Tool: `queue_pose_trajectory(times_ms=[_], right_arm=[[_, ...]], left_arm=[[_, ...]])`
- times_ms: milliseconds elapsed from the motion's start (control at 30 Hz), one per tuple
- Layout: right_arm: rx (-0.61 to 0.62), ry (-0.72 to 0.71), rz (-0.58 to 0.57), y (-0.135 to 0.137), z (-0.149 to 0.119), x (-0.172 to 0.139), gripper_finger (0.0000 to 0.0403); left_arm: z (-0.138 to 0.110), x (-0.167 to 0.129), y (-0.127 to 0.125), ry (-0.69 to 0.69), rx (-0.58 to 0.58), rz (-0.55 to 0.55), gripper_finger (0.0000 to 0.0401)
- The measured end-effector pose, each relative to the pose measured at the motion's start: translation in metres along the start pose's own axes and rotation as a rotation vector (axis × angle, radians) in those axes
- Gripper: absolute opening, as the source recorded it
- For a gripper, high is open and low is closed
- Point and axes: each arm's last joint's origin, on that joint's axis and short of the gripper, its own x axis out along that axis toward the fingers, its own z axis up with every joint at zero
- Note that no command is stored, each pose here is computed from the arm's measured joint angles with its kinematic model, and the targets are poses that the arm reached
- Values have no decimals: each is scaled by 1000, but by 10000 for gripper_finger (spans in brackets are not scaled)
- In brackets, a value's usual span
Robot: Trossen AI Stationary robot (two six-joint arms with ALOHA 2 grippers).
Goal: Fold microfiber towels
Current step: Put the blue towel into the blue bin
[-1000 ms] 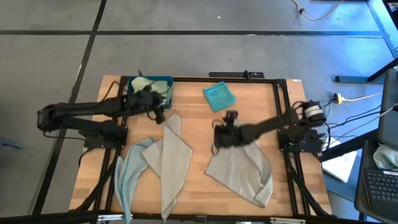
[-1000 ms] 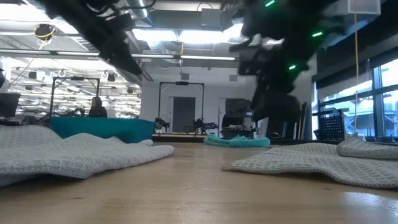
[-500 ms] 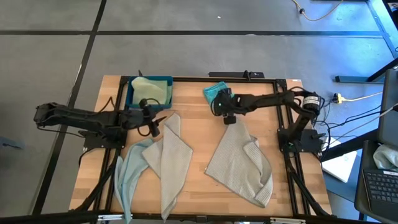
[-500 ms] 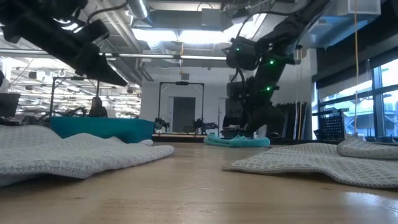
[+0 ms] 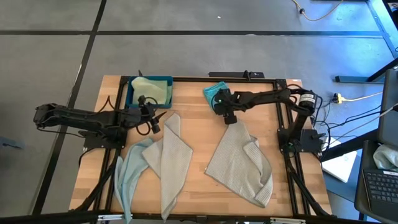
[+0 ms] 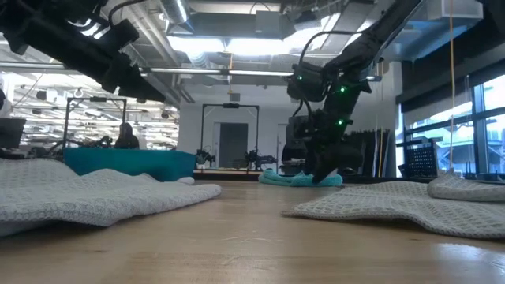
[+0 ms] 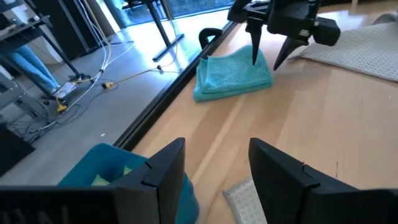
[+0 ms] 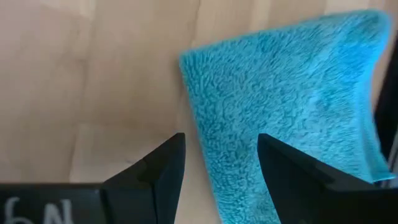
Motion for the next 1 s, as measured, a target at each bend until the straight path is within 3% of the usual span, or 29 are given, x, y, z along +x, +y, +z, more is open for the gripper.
queue_pose_trajectory(times_ms=[300,633,733,1000], right_arm=[[7,4,-19,1,1,19,179],[10,-51,19,2,3,21,52],[13,-70,20,1,7,20,13],[78,-306,172,-2,44,3,8]], left_arm=[[3,0,-1,-30,-23,-9,169],[18,-2,1,-171,-64,-16,169],[24,-3,0,-232,22,-63,170],[19,3,-6,-215,433,-87,170]])
